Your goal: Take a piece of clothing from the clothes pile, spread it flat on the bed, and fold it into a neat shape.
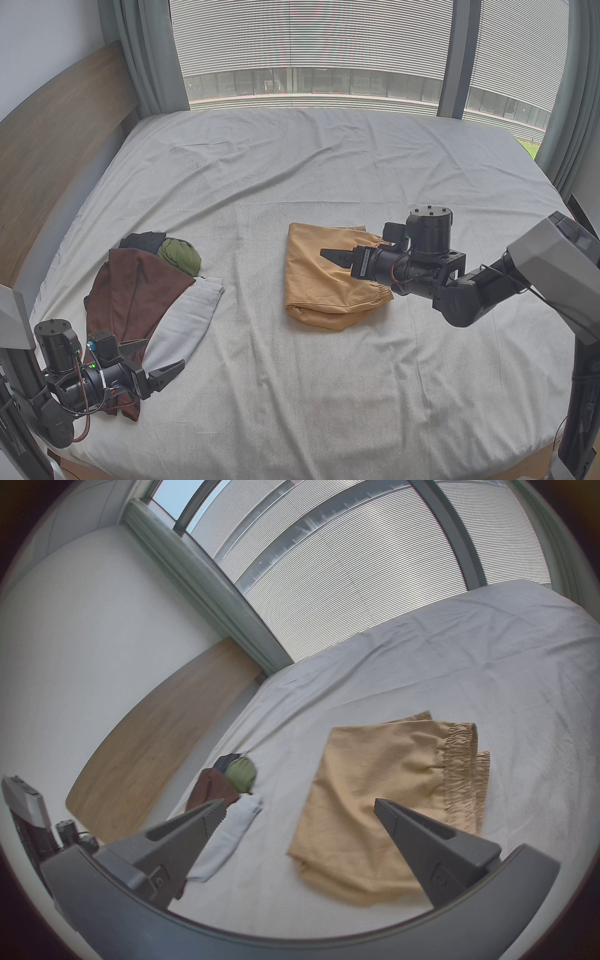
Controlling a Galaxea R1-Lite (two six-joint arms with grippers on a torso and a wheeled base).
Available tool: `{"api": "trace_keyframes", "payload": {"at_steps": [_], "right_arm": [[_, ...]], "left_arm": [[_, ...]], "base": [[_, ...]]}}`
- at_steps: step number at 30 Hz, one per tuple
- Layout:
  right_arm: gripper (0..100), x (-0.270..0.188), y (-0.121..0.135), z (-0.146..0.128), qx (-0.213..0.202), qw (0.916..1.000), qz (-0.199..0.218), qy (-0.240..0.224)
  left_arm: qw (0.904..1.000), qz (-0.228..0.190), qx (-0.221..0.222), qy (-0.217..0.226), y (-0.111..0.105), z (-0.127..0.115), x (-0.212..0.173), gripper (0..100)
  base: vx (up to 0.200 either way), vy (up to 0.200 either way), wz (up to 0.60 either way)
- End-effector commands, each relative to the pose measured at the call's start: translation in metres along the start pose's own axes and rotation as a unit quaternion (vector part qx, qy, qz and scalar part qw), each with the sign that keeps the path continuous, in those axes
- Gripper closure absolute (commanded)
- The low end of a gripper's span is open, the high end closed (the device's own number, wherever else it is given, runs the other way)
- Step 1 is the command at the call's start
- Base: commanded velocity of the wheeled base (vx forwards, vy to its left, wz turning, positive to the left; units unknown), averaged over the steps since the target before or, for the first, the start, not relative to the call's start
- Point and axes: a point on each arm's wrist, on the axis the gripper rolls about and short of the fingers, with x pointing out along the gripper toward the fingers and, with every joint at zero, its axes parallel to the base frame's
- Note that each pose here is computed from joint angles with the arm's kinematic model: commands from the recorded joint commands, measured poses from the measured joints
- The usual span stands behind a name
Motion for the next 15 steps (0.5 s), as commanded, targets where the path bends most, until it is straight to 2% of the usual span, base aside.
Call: {"api": "trace_keyframes", "payload": {"at_steps": [1, 4, 8, 15], "right_arm": [[0, 0.041, -0.073, -0.019, 0.027, 0.9981, -0.056, 0.007], [0, 0.050, -0.087, -0.032, 0.032, 0.9973, -0.065, 0.017], [0, 0.064, -0.118, -0.060, 0.043, 0.9945, -0.089, 0.035], [0, 0.062, -0.116, -0.061, 0.043, 0.9940, -0.094, 0.036]], "left_arm": [[1.0000, -0.001, -0.005, 0.008, -0.001, -0.003, -0.003, 0], [1.0000, -0.001, -0.005, 0.009, -0.001, -0.003, -0.003, 0], [1.0000, 0.001, -0.005, 0.008, -0.001, -0.003, -0.003, 0], [0.9999, 0.007, -0.008, 0.007, 0.002, -0.003, -0.004, 0]], "base": [[0.000, 0.000, 0.00], [0.000, 0.000, 0.00], [0.000, 0.000, 0.00], [0.000, 0.000, 0.00]]}}
